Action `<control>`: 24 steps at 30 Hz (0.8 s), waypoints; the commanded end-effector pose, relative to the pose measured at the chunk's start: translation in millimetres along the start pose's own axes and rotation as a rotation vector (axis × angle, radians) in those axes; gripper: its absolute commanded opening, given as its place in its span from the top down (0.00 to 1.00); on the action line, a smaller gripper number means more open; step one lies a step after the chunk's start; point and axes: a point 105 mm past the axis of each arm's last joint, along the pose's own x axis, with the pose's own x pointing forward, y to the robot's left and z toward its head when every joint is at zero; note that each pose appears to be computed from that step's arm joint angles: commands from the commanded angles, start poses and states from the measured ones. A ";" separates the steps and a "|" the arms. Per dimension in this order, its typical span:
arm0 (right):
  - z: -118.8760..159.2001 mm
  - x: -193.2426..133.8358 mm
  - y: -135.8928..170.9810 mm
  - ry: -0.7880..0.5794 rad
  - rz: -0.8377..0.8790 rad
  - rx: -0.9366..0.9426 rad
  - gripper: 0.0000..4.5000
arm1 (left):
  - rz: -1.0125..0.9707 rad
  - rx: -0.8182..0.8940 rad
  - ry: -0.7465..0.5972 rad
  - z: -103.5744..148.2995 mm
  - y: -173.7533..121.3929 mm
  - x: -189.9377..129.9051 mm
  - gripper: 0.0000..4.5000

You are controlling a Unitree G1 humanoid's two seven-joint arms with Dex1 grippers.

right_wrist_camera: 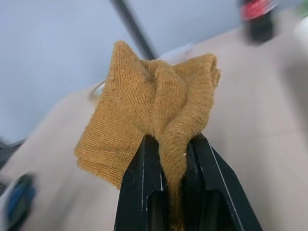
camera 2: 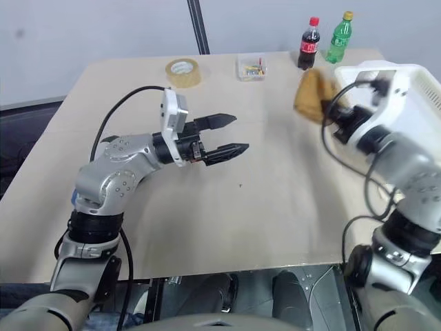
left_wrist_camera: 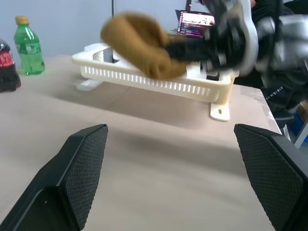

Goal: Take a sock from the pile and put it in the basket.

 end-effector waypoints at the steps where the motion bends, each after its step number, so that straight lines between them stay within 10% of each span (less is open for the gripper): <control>1: 33.0 -17.0 -41.6 -0.029 -0.173 0.007 0.99 | -0.035 0.034 -0.056 16.8 -4.3 -1.7 0.00; 11: 25.2 -50.9 -144.7 0.110 -0.575 -0.008 0.99 | -0.052 0.082 -0.130 37.7 -6.9 -0.2 0.00; 14: 21.6 -50.4 -144.4 0.131 -0.592 -0.060 0.59 | -0.039 0.091 -0.139 40.5 -6.0 -1.9 0.00; 21: 18.7 -50.5 -147.1 0.141 -0.630 -0.198 0.03 | -0.045 0.080 -0.140 40.9 -11.2 -1.8 0.00; 24: 20.1 -49.8 -145.7 0.160 -0.635 -0.276 0.02 | -0.043 0.084 -0.132 39.4 -10.4 -1.2 0.00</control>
